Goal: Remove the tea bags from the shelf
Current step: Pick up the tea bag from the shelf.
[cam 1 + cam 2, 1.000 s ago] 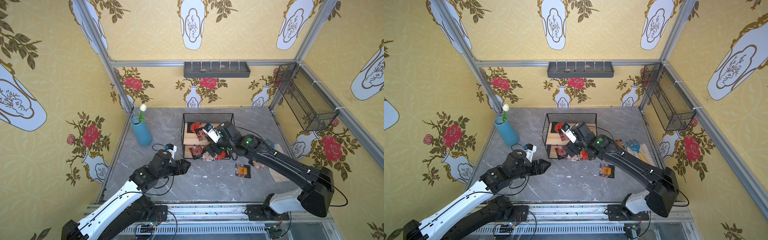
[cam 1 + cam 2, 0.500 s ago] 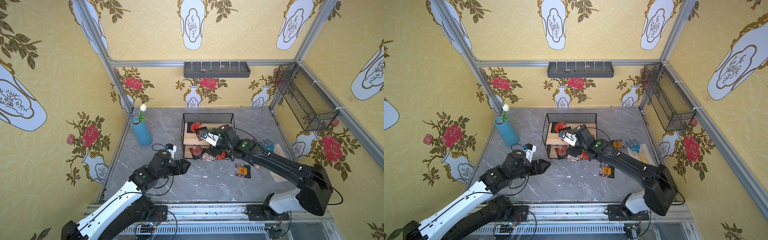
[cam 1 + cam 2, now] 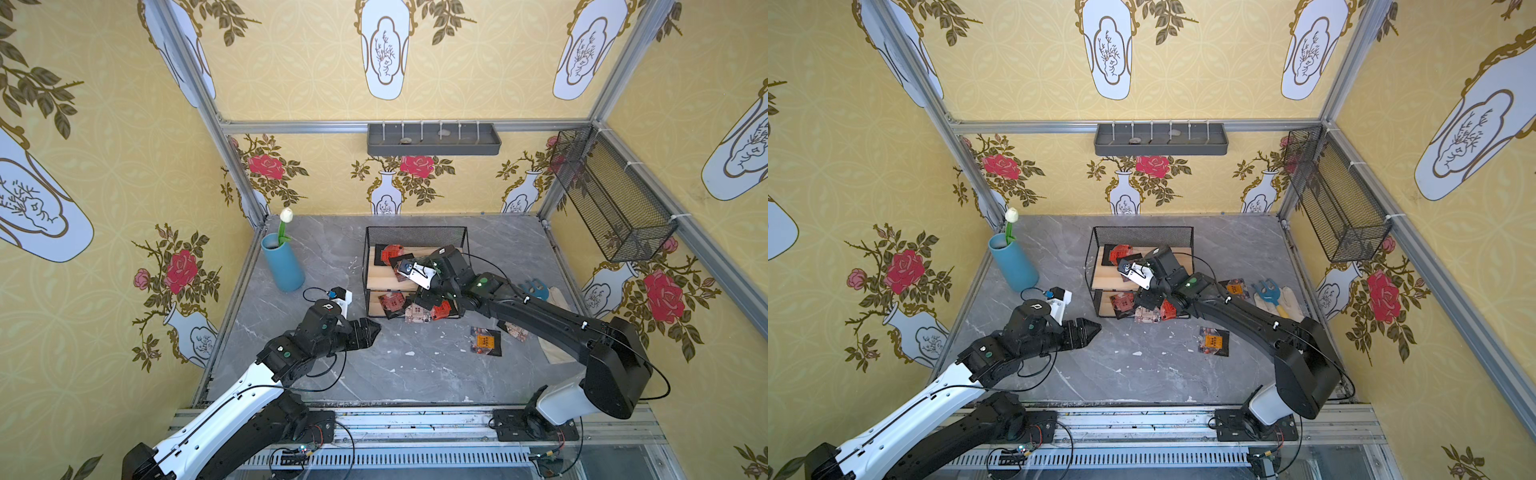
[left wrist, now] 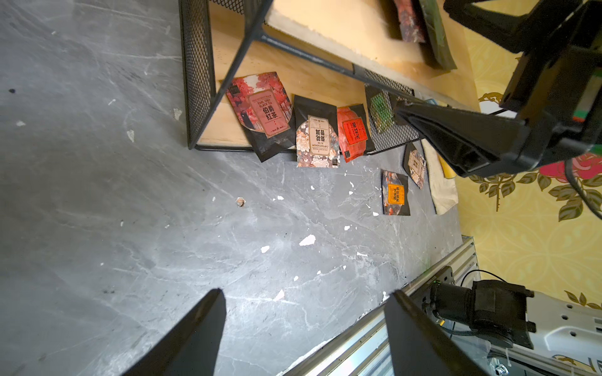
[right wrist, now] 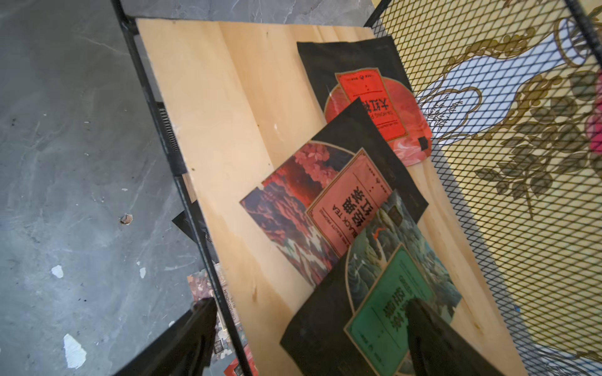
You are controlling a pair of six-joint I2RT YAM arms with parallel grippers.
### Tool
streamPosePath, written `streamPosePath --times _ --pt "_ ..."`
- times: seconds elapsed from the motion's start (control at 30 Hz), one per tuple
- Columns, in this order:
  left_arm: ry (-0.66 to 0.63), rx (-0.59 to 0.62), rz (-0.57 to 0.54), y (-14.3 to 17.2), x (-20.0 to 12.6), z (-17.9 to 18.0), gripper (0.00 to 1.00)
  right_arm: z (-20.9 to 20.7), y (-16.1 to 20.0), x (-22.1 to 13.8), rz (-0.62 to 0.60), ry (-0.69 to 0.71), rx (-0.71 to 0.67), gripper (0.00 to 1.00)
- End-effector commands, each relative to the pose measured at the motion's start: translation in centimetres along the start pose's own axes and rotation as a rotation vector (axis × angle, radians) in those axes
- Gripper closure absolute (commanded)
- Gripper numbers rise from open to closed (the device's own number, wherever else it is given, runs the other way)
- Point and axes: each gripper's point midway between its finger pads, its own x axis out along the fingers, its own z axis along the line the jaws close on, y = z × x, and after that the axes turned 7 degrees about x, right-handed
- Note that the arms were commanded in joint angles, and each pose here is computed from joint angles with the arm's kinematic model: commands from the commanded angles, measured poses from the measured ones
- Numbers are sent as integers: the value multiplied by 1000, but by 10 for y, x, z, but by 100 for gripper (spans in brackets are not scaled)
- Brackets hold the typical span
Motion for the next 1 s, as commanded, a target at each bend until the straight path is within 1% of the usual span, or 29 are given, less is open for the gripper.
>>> streamPosePath --times 0.0,0.13,0.23,0.33,0.47,0.53,0.57,0.63,0.67,0.7,0.73,0.83,0.97 --pt "-6 10 2 1 1 2 14 5 4 -2 5 -20 25 11" --pt "-5 9 4 2 2 3 14 8 8 -6 10 -28 37 17" --pt "-4 8 5 2 2 3 14 10 11 -10 20 -28 52 25" --pt "-4 7 3 2 2 3 14 13 11 -16 14 -25 52 29" --pt "-3 5 6 1 3 2 14 17 11 -20 12 -19 48 39" --pt "-1 4 5 1 3 2 14 19 12 -22 16 -20 47 41" --pt "-1 4 4 1 3 2 14 19 10 -23 11 -13 40 39" --pt "-3 3 6 2 4 2 14 19 2 -27 -24 21 13 30" --pt "-1 3 5 1 3 2 14 19 -2 -30 -44 33 -1 26" --pt "0 2 3 1 3 2 14 17 -7 -32 -69 55 -12 17" --pt "-1 1 4 1 3 2 14 14 -11 -34 -88 74 -21 13" --pt "-1 0 3 1 3 2 14 10 -17 -34 -101 99 -45 5" --pt "-2 -1 2 1 3 2 14 4 -19 -25 -98 115 -73 2"
